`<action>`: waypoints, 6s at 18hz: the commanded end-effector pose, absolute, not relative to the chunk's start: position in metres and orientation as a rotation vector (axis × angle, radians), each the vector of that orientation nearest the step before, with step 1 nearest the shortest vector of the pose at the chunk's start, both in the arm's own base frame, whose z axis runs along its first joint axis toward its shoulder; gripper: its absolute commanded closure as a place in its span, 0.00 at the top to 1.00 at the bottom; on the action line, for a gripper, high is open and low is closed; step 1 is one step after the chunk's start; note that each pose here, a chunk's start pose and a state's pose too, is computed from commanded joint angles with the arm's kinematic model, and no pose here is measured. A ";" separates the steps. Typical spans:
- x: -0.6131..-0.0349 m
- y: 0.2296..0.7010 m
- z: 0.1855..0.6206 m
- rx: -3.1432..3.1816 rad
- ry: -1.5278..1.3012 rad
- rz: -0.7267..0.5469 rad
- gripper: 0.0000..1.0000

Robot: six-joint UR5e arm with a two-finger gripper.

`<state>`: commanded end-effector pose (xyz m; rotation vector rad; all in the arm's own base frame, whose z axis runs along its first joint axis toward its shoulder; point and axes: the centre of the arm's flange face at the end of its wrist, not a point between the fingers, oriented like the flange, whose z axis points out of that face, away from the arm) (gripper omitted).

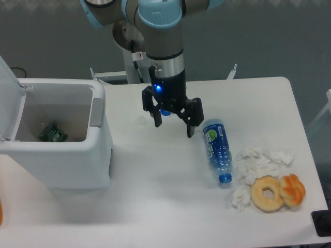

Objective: Close the trash can

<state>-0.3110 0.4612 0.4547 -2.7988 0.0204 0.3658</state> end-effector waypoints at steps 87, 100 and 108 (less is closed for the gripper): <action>-0.005 0.553 0.593 -2.262 -0.066 -0.788 1.00; -0.086 0.539 0.575 -2.291 -0.228 -0.593 1.00; -0.121 0.538 0.556 -2.325 -0.266 -0.502 1.00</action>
